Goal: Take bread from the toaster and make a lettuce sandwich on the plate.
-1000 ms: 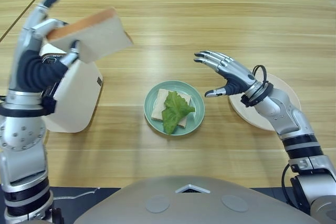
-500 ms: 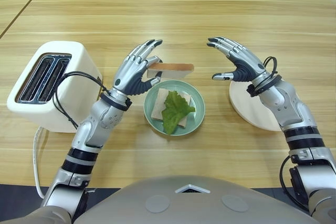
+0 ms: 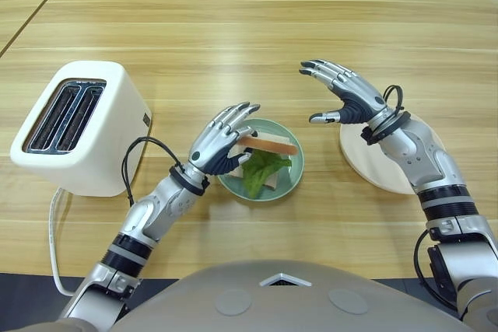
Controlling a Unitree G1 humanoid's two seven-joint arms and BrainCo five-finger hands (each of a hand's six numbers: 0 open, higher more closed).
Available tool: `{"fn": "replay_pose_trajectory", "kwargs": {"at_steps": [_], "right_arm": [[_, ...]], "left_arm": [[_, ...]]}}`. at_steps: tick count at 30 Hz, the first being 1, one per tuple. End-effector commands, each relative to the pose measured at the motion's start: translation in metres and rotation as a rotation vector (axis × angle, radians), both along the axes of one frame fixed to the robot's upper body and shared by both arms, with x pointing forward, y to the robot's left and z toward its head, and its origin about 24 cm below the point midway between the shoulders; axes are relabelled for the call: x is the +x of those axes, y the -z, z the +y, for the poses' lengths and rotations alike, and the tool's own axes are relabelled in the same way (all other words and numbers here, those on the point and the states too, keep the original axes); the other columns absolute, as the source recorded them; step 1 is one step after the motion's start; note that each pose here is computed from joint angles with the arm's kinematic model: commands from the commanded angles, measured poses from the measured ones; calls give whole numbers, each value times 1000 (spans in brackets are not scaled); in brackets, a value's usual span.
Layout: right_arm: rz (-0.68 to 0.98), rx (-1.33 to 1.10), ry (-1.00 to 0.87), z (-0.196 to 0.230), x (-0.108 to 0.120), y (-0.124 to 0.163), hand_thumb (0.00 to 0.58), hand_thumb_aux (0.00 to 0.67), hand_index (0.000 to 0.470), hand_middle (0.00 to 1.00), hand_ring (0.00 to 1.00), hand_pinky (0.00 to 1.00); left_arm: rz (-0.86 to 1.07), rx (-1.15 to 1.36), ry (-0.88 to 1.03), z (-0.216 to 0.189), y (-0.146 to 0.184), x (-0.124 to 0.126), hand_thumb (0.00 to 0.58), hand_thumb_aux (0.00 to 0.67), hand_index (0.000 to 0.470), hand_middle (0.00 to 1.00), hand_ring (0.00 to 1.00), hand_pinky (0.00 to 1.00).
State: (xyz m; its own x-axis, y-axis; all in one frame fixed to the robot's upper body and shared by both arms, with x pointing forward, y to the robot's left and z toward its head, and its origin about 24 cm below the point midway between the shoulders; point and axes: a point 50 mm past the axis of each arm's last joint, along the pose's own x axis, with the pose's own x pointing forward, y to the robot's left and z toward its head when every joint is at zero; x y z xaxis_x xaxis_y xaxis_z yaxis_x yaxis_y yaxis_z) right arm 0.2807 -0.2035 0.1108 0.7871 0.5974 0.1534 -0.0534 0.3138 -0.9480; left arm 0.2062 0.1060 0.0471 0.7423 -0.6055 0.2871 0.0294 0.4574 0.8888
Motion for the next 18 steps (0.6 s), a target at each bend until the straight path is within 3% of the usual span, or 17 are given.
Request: {"fn": "replay_pose_trajectory", "kwargs": {"at_steps": [1, 5, 6, 7, 8, 18], "right_arm": [[10, -14, -16, 3, -2, 4, 0, 0, 0, 0, 0, 0], [13, -22, -30, 5, -3, 4, 0, 0, 0, 0, 0, 0], [15, -25, -36, 6, -4, 5, 0, 0, 0, 0, 0, 0], [17, -30, -41, 7, -5, 5, 0, 0, 0, 0, 0, 0], [18, -33, -46, 7, -5, 5, 0, 0, 0, 0, 0, 0], [104, -62, -173, 15, -20, 10, 0, 0, 0, 0, 0, 0]], "left_arm": [[27, 64, 2, 1, 10, -7, 580, 670, 470, 0, 0, 0], [47, 68, -17, 5, 13, -10, 580, 670, 470, 0, 0, 0], [61, 73, -18, 5, 14, -12, 436, 336, 236, 0, 0, 0], [71, 76, -19, 5, 15, -14, 190, 121, 85, 0, 0, 0], [81, 81, -21, 5, 16, -16, 0, 0, 0, 0, 0, 0], [63, 81, -110, 26, -9, -25, 0, 0, 0, 0, 0, 0]]}}
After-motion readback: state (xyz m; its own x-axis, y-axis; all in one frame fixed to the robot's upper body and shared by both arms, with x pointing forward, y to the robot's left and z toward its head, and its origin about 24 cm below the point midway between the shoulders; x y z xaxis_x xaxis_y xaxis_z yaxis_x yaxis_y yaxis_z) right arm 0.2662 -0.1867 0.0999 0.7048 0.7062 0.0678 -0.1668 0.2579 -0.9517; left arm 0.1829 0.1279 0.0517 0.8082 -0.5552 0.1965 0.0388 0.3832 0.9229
